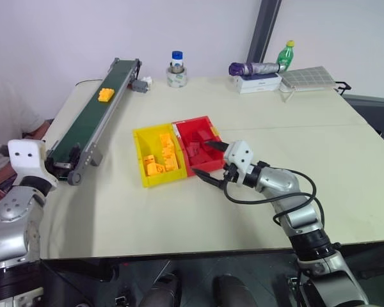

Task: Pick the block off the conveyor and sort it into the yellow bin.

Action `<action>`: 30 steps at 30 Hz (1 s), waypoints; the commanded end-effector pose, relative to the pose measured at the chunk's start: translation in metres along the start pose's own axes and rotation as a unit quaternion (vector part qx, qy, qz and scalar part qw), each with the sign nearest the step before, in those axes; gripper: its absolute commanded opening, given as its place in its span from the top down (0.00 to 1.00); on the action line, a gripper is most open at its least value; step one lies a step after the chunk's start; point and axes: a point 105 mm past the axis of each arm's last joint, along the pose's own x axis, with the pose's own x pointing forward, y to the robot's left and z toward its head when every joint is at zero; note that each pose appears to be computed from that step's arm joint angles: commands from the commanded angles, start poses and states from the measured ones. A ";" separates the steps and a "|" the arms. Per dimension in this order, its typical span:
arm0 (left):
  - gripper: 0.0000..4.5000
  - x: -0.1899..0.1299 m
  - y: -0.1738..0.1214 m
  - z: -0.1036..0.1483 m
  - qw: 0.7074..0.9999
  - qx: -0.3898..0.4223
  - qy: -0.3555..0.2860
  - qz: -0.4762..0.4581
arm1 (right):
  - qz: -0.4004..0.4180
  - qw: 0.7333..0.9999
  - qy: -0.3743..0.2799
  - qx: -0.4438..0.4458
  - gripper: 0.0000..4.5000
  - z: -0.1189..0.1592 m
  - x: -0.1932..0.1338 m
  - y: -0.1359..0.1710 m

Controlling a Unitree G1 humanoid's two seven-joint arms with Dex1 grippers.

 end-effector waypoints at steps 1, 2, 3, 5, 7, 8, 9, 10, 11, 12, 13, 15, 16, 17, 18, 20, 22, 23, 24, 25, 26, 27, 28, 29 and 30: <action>0.01 0.007 0.014 0.018 1.000 0.001 -0.011 0.018 | -0.002 1.000 -0.026 -0.016 0.00 0.015 0.004 -0.001; 0.01 0.011 0.014 0.016 1.000 -0.002 0.002 0.016 | -0.002 1.000 -0.026 -0.016 0.00 0.015 0.004 -0.001; 0.01 0.013 0.015 0.015 1.000 0.001 0.014 0.012 | -0.003 1.000 -0.026 -0.016 0.00 0.015 0.004 -0.001; 0.01 0.020 0.012 0.017 1.000 0.003 0.024 0.000 | -0.005 1.000 -0.026 -0.015 0.00 0.015 0.004 -0.001; 0.01 0.026 0.011 0.020 0.999 0.013 0.032 -0.011 | -0.006 1.000 -0.026 -0.015 0.00 0.014 0.004 0.000; 0.01 0.030 0.011 0.022 0.999 0.021 0.033 -0.015 | -0.007 1.000 -0.026 -0.015 0.00 0.014 0.004 0.000; 0.01 0.035 0.012 0.023 0.999 0.017 0.039 -0.018 | -0.008 1.000 -0.026 -0.014 0.00 0.014 0.004 0.000; 0.01 0.039 0.013 0.024 0.999 0.012 0.043 -0.019 | -0.008 1.000 -0.026 -0.014 0.00 0.014 0.004 0.000; 0.01 0.043 0.013 0.026 0.999 0.016 0.045 -0.026 | -0.009 1.000 -0.026 -0.014 0.00 0.014 0.004 0.000; 0.01 0.046 0.012 0.027 0.998 0.019 0.047 -0.033 | -0.010 1.000 -0.026 -0.014 0.00 0.014 0.004 0.000; 0.01 0.049 0.010 0.026 0.998 0.011 0.055 -0.041 | -0.011 1.000 -0.026 -0.014 0.00 0.014 0.003 0.000; 0.01 0.054 0.007 0.021 0.995 0.004 0.077 -0.059 | -0.013 1.000 -0.025 -0.014 0.00 0.014 0.003 0.000; 0.01 0.055 0.006 0.020 0.994 0.010 0.084 -0.070 | -0.014 0.999 -0.025 -0.014 0.00 0.014 0.003 0.000; 0.01 0.057 0.006 0.017 0.992 0.019 0.096 -0.078 | -0.015 1.000 -0.023 -0.014 0.00 0.013 0.002 0.000; 0.01 0.059 0.007 0.015 0.991 0.024 0.100 -0.081 | -0.016 1.000 -0.023 -0.013 0.00 0.013 0.001 0.000; 0.01 0.064 0.013 0.012 0.991 0.029 0.110 -0.075 | -0.018 1.000 -0.022 -0.013 0.00 0.012 0.000 0.000; 0.01 0.068 0.015 0.011 0.991 0.021 0.111 -0.073 | -0.019 1.000 -0.021 -0.013 0.00 0.013 0.000 0.000; 0.01 0.070 0.015 0.011 0.991 0.015 0.110 -0.075 | -0.020 0.999 -0.021 -0.013 0.00 0.013 0.000 0.000; 0.01 0.072 0.014 0.011 0.991 0.014 0.110 -0.076 | -0.020 0.999 -0.021 -0.013 0.00 0.013 0.000 0.000; 0.01 0.074 0.014 0.012 0.991 0.017 0.108 -0.076 | -0.020 0.999 -0.021 -0.013 0.00 0.013 0.000 0.000; 0.01 0.075 0.015 0.012 0.991 0.021 0.106 -0.076 | -0.020 0.999 -0.021 -0.013 0.00 0.013 0.000 0.000; 0.01 0.077 0.016 0.013 0.992 0.014 0.104 -0.073 | -0.021 0.999 -0.021 -0.013 0.00 0.013 0.000 -0.001; 0.01 0.079 0.017 0.014 0.992 0.010 0.102 -0.071 | -0.021 0.999 -0.021 -0.014 0.00 0.013 0.000 -0.001; 0.01 0.080 0.017 0.014 0.992 0.004 0.103 -0.071 | -0.021 0.999 -0.021 -0.014 0.00 0.013 -0.001 -0.001; 0.01 0.082 0.017 0.015 0.992 0.002 0.102 -0.072 | -0.021 0.999 -0.021 -0.014 0.00 0.013 -0.001 -0.001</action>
